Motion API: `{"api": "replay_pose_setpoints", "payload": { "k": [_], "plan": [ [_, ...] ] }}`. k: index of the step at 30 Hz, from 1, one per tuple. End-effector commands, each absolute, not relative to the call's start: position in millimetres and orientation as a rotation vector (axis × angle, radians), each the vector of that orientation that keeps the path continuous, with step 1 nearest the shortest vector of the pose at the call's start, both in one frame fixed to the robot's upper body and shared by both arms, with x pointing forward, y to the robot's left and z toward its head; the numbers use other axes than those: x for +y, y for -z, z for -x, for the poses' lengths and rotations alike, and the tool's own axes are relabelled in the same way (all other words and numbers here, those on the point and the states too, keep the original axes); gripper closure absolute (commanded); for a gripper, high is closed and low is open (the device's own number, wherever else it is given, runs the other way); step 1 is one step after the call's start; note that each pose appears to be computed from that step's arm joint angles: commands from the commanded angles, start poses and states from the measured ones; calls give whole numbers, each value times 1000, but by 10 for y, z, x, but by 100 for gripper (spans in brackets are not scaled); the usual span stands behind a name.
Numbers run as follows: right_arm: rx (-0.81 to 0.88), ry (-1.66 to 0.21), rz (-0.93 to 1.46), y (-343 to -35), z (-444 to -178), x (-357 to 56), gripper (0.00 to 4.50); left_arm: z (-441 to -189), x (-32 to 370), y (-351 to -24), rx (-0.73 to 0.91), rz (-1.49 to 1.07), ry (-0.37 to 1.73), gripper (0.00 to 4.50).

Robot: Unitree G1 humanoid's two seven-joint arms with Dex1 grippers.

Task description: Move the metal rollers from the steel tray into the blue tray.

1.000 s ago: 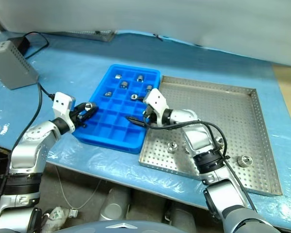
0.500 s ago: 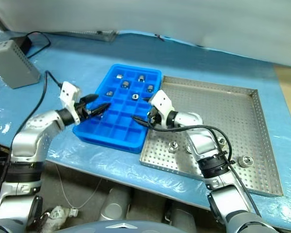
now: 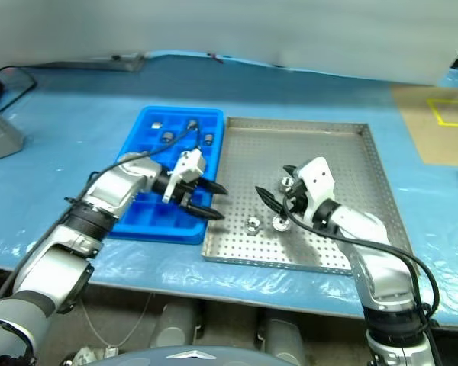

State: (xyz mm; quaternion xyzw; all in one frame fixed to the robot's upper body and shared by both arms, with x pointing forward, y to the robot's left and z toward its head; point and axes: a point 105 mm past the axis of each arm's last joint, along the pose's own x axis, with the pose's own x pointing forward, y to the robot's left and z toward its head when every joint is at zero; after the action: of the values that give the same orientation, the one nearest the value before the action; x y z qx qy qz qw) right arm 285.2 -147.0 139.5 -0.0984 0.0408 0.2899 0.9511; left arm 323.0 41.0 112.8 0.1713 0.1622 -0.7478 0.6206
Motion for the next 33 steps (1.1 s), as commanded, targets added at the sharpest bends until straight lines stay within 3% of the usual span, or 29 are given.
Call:
{"api": "replay_pose_setpoints", "payload": {
  "k": [1, 9, 19, 33],
  "plan": [
    [28, -492, 209, -1528, -2707, -1520, 0, -3286, 205, -1208, 319, -514, 1805, 75],
    [61, -360, 210, -1404, -2541, -1588, 0, -3333, -57, -1188, 318, -637, 1896, 75],
    [68, -324, 223, -1338, -2534, -1613, 0, -3374, 118, -1057, 368, -794, 1907, 75],
    [82, -322, 269, -1247, -2574, -1642, 0, -3323, 45, -862, 378, -757, 1887, 75]
  ]
}}
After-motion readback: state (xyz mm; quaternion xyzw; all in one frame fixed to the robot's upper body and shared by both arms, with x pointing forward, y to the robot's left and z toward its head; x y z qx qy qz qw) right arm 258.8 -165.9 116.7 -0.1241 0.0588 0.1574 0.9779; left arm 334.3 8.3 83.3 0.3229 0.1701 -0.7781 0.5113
